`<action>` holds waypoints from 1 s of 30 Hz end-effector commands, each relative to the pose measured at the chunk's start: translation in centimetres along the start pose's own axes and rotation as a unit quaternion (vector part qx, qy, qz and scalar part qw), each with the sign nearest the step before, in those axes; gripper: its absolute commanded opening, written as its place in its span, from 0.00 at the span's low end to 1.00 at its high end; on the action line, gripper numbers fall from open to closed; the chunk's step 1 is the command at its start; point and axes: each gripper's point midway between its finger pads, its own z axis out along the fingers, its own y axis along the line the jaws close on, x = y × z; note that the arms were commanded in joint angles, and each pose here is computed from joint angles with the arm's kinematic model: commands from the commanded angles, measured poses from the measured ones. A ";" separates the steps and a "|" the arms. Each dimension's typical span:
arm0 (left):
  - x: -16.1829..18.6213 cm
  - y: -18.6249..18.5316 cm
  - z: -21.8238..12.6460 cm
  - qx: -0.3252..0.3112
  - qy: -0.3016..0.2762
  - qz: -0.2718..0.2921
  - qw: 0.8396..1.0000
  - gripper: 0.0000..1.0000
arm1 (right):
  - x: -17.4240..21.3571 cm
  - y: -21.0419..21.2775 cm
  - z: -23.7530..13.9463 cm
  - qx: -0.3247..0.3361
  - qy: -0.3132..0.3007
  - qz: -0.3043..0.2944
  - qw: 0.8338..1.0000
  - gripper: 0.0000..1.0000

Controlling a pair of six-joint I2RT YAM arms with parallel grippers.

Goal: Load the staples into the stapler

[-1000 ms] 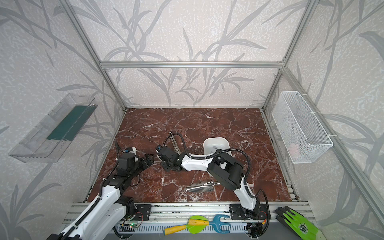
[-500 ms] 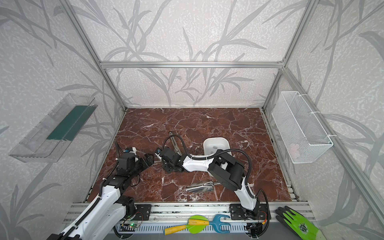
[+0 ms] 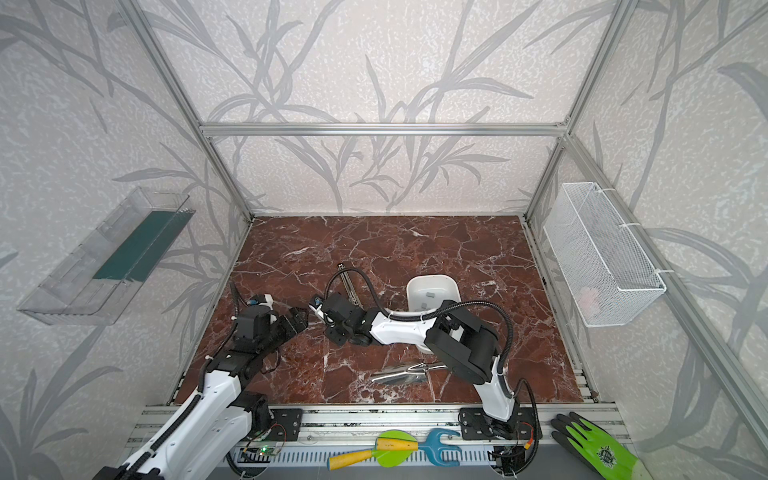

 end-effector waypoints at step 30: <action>-0.1 0.1 0.2 0.001 -0.001 -0.001 1.000 0.95 | 0.9 -0.8 1.7 0.015 0.014 -0.018 1.000 0.10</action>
